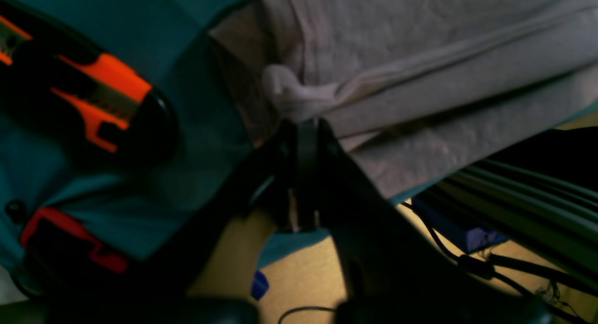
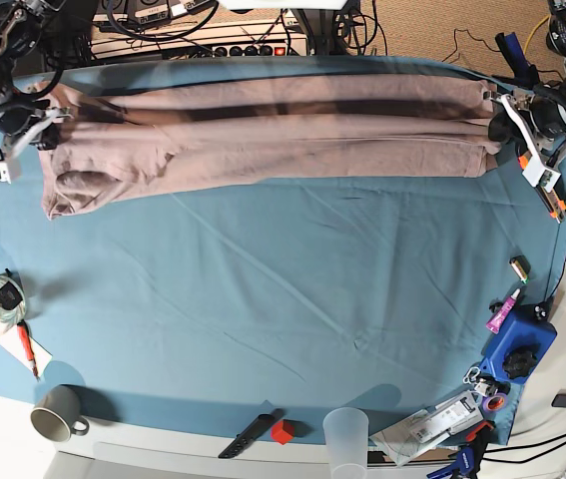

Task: Fold the T-shirt properly
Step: 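Lay the folded strip down and open both grippers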

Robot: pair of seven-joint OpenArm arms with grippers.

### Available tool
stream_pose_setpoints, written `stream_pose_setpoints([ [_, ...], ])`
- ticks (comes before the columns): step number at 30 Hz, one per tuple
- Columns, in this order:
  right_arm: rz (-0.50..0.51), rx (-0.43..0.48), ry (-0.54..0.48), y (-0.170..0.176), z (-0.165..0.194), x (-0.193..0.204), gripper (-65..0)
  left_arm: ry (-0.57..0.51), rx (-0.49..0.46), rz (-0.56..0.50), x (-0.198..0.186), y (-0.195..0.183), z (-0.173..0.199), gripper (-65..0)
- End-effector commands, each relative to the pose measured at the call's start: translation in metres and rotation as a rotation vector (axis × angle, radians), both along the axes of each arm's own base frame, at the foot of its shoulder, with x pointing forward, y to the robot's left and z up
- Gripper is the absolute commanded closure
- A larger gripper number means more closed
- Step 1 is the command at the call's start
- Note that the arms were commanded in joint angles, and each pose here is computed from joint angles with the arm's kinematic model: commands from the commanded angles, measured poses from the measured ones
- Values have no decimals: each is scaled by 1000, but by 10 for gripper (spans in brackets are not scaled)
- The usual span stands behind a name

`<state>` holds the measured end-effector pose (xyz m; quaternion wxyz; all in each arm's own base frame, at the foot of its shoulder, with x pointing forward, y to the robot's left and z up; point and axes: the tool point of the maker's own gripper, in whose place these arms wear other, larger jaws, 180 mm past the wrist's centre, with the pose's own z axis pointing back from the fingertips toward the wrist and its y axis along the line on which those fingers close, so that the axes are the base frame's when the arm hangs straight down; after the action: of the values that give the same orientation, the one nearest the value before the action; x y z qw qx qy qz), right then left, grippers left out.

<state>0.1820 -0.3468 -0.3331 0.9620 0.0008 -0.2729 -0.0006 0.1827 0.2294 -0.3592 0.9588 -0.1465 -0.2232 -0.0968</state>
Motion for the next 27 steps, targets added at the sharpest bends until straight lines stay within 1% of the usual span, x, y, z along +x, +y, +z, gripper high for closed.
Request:
stream_pose_setpoints([
  [1, -22, -46, -21, -14, 13, 0, 0, -18, 25, -5, 3, 7, 7, 0],
  [5, -60, -38, -59, -24, 22, -4, 0, -19, 25, -4, 3, 6, 7, 0],
  [17, -55, -42, -54, -24, 21, -6, 0, -7, 26, -8, -1, 6, 5, 0],
  [18, -55, -42, -54, -24, 21, -6, 0, -10, 28, -17, -1, 6, 5, -18],
  [19, -55, -42, -55, -24, 21, -6, 0, -14, 31, -31, -1, 6, 5, -81],
  [20, -55, -42, -54, -24, 21, -6, -19, -14, 30, -30, -1, 6, 5, -151],
  [21, -55, -42, -52, -24, 21, -7, -60, -13, 30, -29, -1, 6, 5, -218],
  [22, -53, -39, -47, -24, 20, -9, -98, -11, 30, -27, -2, 6, 4, -270],
  [23, -52, -36, -40, -23, 18, -11, -131, -11, 30, -26, -2, 6, 4, -302],
  [25, -49, -30, -21, -22, 15, -19, -172, -8, 30, -26, -3, 6, 4, -312],
  [27, -47, -27, 5, -21, 10, -27, -177, -1, 28, -25, -6, 6, 2, -312],
])
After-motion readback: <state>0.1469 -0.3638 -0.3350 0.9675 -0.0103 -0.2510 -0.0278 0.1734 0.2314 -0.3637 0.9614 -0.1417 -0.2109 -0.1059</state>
